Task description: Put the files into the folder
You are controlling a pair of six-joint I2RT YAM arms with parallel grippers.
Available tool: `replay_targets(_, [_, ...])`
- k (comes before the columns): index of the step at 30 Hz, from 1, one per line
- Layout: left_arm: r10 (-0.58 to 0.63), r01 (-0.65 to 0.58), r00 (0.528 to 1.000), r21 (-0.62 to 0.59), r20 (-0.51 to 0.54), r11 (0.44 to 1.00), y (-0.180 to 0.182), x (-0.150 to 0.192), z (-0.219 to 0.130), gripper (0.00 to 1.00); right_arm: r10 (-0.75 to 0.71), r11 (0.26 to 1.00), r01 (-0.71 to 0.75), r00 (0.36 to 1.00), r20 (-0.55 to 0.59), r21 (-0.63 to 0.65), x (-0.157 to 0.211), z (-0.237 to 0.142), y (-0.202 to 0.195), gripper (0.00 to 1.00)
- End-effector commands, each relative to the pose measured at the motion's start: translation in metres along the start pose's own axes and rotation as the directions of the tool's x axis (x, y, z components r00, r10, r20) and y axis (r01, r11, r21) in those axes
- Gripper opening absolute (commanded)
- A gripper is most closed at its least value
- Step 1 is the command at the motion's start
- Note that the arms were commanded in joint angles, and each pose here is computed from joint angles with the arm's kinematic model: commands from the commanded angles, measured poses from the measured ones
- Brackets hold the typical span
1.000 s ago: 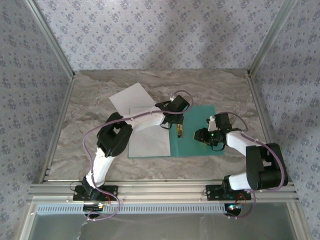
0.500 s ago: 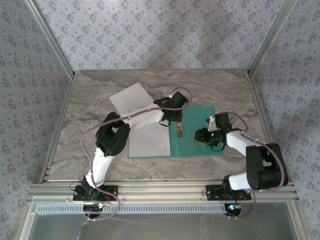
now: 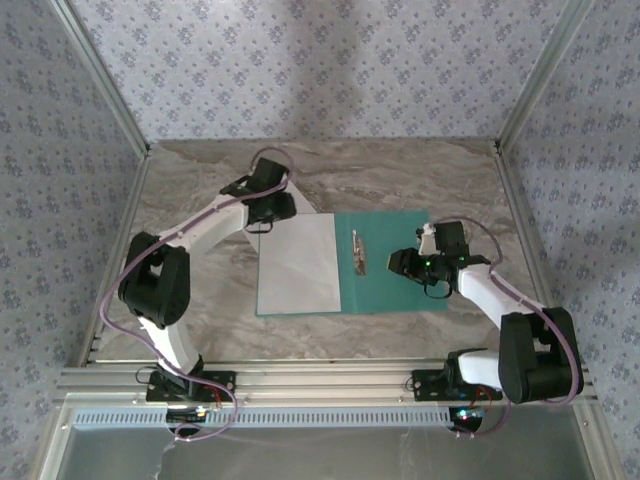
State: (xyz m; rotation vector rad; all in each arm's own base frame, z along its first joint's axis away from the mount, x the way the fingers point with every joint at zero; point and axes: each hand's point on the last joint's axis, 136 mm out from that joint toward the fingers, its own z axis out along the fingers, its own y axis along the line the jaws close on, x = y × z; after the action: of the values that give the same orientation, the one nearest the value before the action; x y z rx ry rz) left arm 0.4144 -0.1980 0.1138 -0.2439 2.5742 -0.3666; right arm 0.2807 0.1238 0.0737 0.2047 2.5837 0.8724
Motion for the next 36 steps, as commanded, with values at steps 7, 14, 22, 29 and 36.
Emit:
replay_targets(7, [-0.202, 0.214, 0.974, 0.126, -0.102, 0.969, 0.051, 0.009, 0.021, 0.43, 0.037, 0.999, -0.037, 0.999, -0.018, 0.001, 0.01, 0.007, 0.004, 0.45])
replay_targets(14, [-0.239, 0.255, 0.962, 0.125, -0.129, 0.959, 0.068, 0.014, 0.033, 0.43, 0.036, 0.999, -0.036, 0.998, -0.044, 0.015, 0.019, 0.017, 0.002, 0.45])
replay_targets(22, [-0.25, 0.267, 0.954, 0.091, -0.166, 0.959, 0.079, 0.03, 0.047, 0.42, 0.031, 0.999, -0.03, 0.998, -0.05, 0.024, 0.019, 0.021, 0.003, 0.45])
replay_targets(29, [-0.247, 0.252, 0.949, -0.002, -0.196, 0.968, 0.106, 0.049, 0.052, 0.41, 0.032, 0.999, -0.03, 0.998, -0.059, 0.029, 0.019, 0.022, 0.003, 0.45])
replay_targets(36, [-0.248, 0.223, 0.944, -0.135, -0.217, 0.965, 0.153, 0.06, 0.038, 0.37, 0.026, 0.999, -0.024, 0.998, -0.063, 0.03, 0.018, 0.024, 0.004, 0.45])
